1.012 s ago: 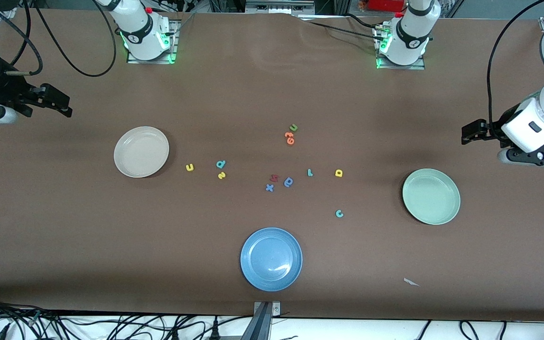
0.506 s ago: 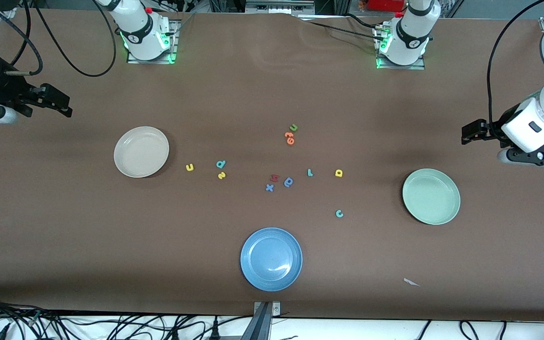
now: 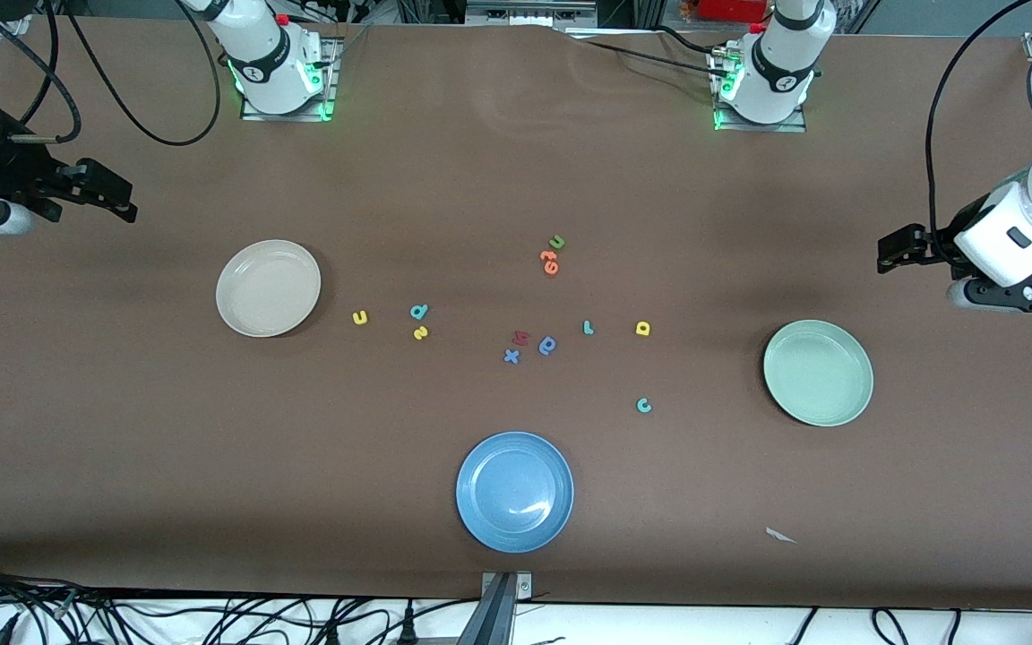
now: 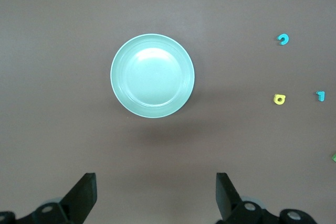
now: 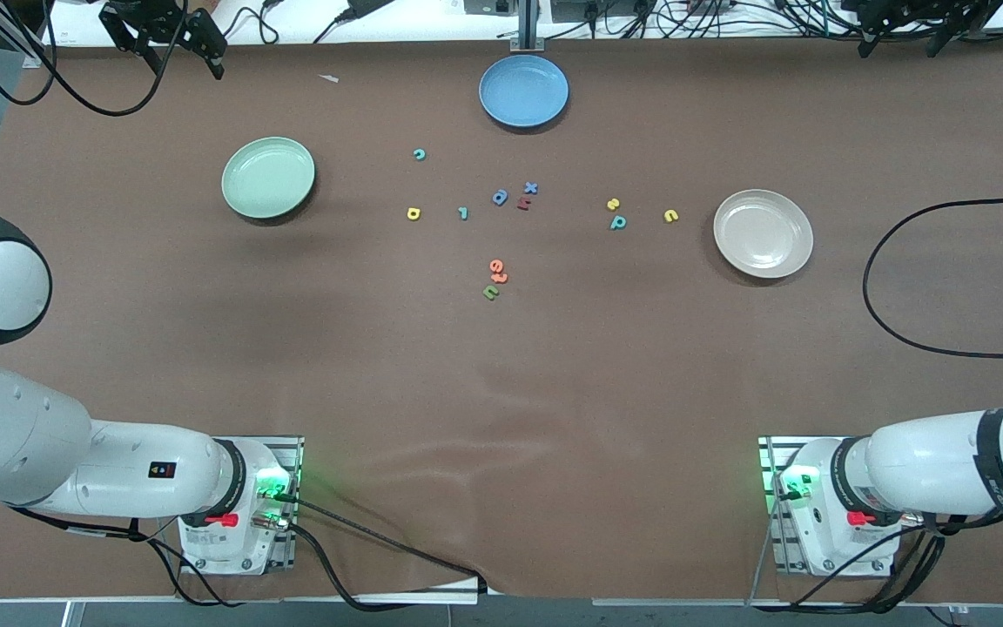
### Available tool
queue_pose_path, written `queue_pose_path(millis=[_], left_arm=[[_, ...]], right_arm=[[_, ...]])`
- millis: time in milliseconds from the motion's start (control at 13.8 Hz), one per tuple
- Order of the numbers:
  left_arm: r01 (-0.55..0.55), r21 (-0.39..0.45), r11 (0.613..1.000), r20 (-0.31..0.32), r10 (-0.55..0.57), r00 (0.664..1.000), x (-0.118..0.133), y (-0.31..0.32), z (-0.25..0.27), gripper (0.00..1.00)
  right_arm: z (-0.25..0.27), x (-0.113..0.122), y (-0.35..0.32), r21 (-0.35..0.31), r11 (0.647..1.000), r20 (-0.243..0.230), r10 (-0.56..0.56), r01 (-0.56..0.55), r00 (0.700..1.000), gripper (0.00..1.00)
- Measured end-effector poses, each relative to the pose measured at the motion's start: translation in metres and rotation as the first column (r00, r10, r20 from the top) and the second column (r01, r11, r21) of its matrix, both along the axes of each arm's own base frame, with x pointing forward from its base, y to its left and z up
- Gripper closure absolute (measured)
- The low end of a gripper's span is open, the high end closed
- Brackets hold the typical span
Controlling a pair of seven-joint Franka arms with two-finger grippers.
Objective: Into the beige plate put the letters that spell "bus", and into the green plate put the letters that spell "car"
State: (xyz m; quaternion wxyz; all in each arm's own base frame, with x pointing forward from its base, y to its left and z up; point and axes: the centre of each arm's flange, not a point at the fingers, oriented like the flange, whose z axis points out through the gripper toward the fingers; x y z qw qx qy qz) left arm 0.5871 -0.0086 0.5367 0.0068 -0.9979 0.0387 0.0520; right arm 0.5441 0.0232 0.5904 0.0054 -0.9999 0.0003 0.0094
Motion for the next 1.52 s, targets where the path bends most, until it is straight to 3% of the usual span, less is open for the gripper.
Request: queue_pose_path(millis=[1517], left_arm=[[-0.004, -0.001, 1.0, 0.017, 0.004, 1.0, -0.006, 0.002, 0.015, 0.0]], right_arm=[[0.0, 0.0, 0.0, 0.0, 1.0, 0.0, 0.0, 0.0, 1.0, 0.0]])
